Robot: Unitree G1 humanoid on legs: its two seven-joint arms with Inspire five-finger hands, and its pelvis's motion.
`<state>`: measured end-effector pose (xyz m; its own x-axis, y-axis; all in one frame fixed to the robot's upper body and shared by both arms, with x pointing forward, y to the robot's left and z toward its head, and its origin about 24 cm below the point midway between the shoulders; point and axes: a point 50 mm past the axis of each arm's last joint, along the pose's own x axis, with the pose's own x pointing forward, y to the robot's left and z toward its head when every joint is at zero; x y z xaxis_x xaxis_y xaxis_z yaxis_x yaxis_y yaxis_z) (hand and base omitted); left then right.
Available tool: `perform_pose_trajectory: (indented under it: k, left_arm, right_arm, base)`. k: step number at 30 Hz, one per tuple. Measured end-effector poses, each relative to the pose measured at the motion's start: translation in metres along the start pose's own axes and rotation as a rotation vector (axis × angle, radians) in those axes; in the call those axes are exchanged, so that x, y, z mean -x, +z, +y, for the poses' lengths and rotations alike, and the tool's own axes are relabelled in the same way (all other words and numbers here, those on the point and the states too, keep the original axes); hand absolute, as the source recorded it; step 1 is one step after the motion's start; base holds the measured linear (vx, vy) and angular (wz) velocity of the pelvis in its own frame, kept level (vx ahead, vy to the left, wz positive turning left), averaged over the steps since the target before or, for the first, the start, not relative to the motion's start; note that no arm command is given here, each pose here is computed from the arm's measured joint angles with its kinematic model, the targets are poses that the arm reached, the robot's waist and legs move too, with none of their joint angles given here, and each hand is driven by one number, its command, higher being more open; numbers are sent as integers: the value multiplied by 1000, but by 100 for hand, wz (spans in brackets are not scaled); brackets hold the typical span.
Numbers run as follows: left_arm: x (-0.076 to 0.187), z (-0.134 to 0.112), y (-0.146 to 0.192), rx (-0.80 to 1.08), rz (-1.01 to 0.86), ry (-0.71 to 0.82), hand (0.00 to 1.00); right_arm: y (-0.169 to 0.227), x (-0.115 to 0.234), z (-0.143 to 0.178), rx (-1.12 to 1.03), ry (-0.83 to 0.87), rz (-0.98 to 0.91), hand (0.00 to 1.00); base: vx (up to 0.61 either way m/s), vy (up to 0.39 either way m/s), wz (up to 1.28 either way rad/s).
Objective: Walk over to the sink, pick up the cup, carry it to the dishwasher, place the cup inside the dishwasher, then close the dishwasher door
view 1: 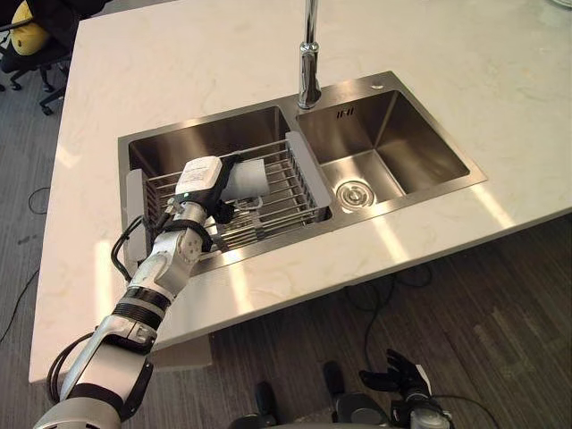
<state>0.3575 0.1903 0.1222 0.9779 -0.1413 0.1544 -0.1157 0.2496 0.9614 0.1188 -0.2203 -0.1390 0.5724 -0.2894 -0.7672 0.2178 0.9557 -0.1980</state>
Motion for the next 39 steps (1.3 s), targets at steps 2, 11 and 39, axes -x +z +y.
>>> perform_pose_trajectory:
  k: [2, 11, 39]
  left_arm:
    - [-1, 0, 3, -1, -16, 0, 30]
    - [1, -12, 14, 54, -37, -28, 30]
    - [98, -35, 38, 1059, 101, 223, 30]
  right_arm:
    - [0, 0, 0, -14, 0, -2, 90]
    - [-2, 0, 0, -19, -3, 5, 90]
    - [-8, 2, -7, -49, -48, 37, 90]
  base:
    - [0, 0, 0]
    - [0, 0, 0]
    - [-22, -10, 5]
